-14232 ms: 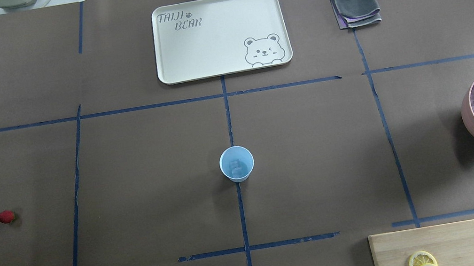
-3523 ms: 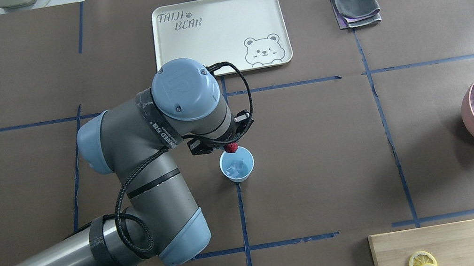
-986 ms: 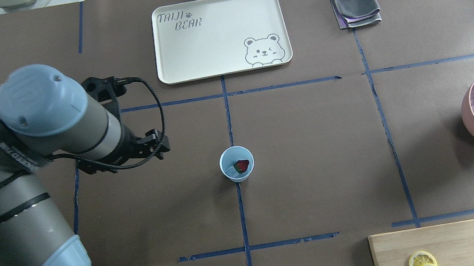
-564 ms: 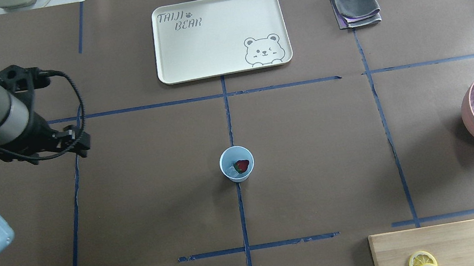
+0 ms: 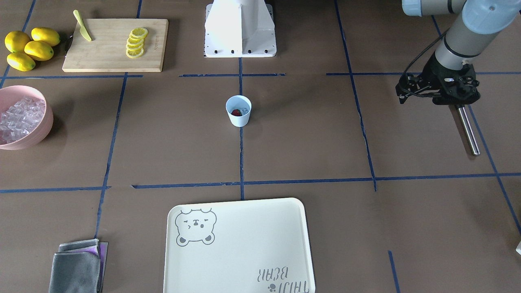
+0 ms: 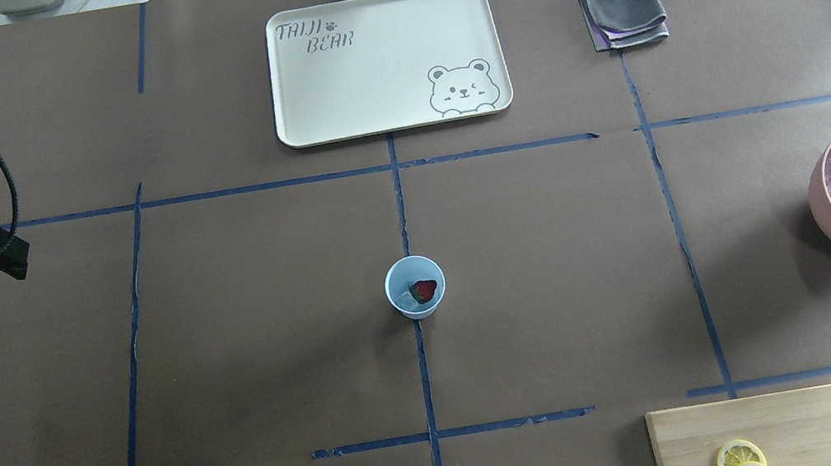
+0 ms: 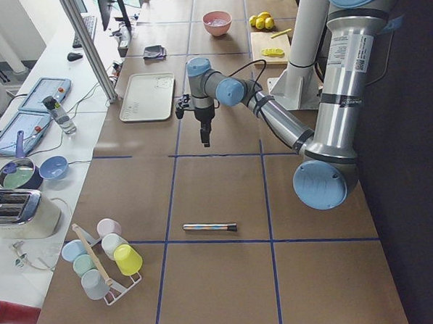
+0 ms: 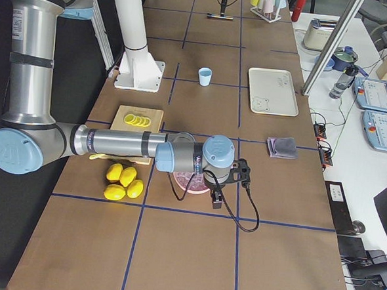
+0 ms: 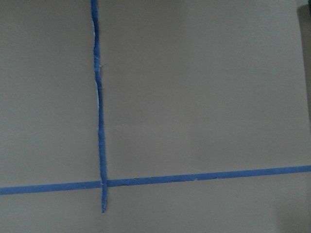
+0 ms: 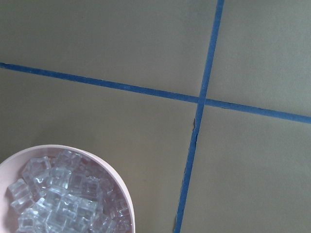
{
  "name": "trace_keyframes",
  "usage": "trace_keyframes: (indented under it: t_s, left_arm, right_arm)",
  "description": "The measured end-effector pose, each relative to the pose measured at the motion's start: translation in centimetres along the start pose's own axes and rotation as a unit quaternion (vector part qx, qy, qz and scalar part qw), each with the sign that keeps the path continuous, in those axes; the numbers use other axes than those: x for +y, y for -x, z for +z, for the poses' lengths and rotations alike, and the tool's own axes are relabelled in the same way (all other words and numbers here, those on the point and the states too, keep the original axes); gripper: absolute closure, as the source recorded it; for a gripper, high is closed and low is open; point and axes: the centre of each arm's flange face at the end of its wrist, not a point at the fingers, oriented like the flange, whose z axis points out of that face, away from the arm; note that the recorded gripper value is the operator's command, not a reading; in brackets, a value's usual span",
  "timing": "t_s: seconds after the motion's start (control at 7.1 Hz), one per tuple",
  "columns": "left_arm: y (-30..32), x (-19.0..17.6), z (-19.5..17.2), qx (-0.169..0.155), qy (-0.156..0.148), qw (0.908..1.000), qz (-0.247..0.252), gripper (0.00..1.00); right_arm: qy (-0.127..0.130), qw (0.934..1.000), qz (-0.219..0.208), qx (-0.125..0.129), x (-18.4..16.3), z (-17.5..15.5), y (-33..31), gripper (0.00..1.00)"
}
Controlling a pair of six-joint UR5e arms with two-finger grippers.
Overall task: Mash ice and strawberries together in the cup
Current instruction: 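Withdraw the left arm from the cup toward the steel muddler, then lower the left gripper onto the steel muddler and grasp it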
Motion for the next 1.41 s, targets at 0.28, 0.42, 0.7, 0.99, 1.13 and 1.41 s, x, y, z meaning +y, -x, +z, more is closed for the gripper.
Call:
trace_keyframes:
  t_s: [0.28,0.42,0.7,0.99,1.13,1.41]
  left_arm:
    - [7.3,-0.8,4.1,0.029,-0.02,0.9994,0.003,0.0]
    - [12.2,-1.4,6.1,0.045,-0.022,0.9987,0.01,0.0]
    - [19.4,-2.1,9.1,0.044,-0.016,0.9988,0.015,0.0]
    - [23.1,-2.2,12.6,0.04,-0.01,0.9991,0.009,0.0]
    - [24.4,-2.4,14.3,0.04,-0.011,0.9991,0.006,0.0]
    - [26.1,-2.3,16.4,0.04,-0.013,0.9991,0.0,0.0]
  right_arm:
    - [0.0,1.0,0.001,0.005,-0.3,0.0,-0.1,0.01]
    - [0.0,1.0,0.001,0.005,-0.4,0.0,-0.1,0.01]
    - [0.001,1.0,0.003,0.005,-0.4,0.1,-0.3,0.01]
    - [0.005,1.0,0.007,0.004,-0.5,0.5,-0.7,0.01]
    - [0.007,0.9999,0.01,0.004,-0.6,0.8,-1.0,0.01]
    - [0.008,0.9999,0.012,0.002,-0.8,0.9,-1.0,0.01]
